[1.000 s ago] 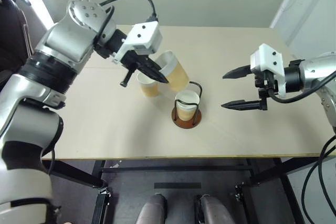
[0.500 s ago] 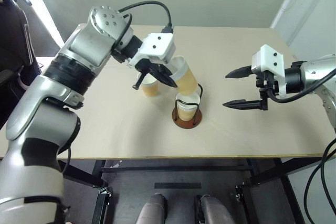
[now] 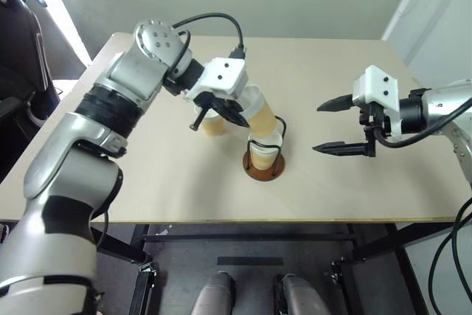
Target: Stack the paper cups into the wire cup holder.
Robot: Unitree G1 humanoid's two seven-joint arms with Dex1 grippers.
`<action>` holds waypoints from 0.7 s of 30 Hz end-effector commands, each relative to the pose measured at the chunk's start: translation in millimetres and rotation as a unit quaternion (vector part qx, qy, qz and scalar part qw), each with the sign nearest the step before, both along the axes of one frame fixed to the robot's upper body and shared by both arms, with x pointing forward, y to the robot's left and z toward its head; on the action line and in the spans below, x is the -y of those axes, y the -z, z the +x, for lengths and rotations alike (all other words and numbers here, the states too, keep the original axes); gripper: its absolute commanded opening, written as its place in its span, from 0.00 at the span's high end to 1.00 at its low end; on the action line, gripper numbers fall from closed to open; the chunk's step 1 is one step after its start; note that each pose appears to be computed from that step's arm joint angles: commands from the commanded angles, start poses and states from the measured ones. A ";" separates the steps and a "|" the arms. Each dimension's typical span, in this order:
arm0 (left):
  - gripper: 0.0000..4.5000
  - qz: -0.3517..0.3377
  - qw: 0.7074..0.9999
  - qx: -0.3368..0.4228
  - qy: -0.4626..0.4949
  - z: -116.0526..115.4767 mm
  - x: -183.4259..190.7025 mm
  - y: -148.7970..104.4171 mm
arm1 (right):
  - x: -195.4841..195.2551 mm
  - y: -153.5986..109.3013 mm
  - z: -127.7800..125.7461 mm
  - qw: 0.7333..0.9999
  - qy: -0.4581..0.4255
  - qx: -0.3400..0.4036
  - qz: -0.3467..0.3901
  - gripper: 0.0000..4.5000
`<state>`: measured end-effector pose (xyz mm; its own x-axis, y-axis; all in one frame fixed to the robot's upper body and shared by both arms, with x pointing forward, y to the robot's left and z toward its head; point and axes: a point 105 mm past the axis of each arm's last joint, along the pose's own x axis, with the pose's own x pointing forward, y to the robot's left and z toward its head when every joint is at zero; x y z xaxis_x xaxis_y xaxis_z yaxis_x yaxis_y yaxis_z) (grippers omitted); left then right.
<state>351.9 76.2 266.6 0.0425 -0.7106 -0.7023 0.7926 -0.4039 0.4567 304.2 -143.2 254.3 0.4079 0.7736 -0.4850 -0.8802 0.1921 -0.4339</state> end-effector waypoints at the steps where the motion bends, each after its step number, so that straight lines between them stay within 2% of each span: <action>1: 1.00 -0.003 1.000 0.010 0.022 -3.9 2.5 -6.6 | 2.7 -14.4 -3.1 0.999 0.005 0.032 0.008 0.00; 21: 1.00 0.020 0.999 -0.009 0.028 -7.6 3.2 8.4 | 2.9 -13.7 -2.2 0.999 0.010 0.034 0.009 0.00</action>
<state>351.2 74.3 253.6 0.0218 -0.6903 -0.7232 0.7917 -0.4298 0.4341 305.1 -143.9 251.1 0.4233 0.7663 -0.4833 -0.8764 0.2112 -0.4328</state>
